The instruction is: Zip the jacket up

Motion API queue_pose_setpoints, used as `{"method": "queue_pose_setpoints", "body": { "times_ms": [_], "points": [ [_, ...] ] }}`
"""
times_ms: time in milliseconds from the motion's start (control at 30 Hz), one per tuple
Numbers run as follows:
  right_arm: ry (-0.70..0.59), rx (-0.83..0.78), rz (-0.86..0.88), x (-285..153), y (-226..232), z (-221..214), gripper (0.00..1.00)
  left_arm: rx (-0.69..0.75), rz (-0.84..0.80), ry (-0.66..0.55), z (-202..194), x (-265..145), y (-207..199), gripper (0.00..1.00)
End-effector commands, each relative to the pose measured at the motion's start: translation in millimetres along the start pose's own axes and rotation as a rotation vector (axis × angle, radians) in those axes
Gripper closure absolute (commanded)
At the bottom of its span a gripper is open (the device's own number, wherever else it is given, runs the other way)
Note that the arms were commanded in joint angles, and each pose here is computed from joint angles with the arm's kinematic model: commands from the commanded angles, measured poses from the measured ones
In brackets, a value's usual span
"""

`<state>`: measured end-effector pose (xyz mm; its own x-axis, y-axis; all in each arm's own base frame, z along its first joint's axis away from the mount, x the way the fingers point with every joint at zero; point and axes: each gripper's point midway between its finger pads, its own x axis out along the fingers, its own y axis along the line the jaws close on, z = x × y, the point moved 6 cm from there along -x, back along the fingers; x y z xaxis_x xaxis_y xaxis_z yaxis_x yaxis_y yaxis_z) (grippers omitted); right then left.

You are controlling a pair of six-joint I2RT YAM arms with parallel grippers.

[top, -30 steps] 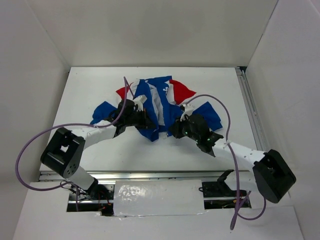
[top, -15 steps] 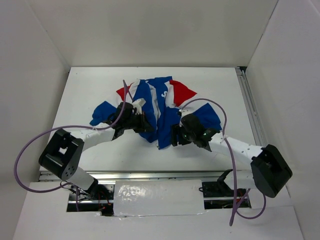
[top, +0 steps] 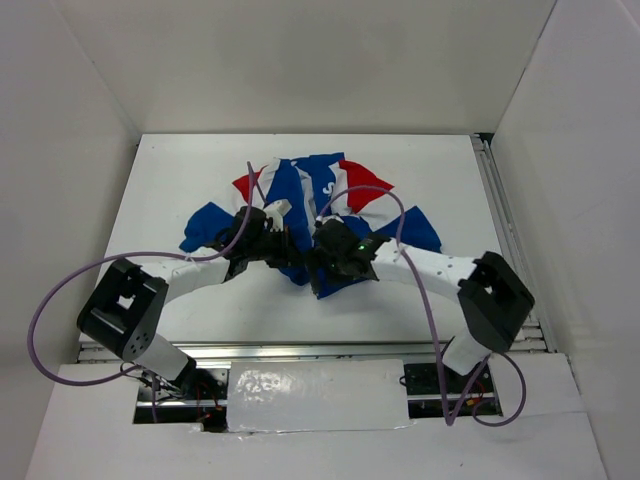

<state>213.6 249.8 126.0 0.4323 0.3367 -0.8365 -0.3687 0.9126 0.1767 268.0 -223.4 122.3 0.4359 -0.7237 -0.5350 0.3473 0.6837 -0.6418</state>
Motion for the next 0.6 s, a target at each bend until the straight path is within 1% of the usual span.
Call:
{"method": "queue_pose_setpoints", "body": {
  "times_ms": [0,67,200,300,467,567],
  "points": [
    [0.052,0.003,-0.146,10,-4,-5,0.00,0.040,-0.014,-0.033,3,-6,-5,1.00],
    [0.057,0.008,-0.190,23,-6,-4,0.01,0.041,-0.018,-0.032,1,-7,-5,1.00],
    [0.069,0.028,-0.206,37,-3,-2,0.06,0.038,-0.023,-0.024,-2,-7,-5,1.00],
    [0.088,0.043,-0.226,51,-5,-10,0.13,0.037,-0.029,-0.023,-4,-9,-6,1.00],
    [0.082,0.068,-0.211,55,-3,-11,0.14,0.037,-0.031,-0.018,-5,-8,-6,1.00],
    [0.062,0.086,-0.183,58,0,-8,0.18,0.032,-0.029,-0.011,-7,-7,-5,1.00]
  ]
}}
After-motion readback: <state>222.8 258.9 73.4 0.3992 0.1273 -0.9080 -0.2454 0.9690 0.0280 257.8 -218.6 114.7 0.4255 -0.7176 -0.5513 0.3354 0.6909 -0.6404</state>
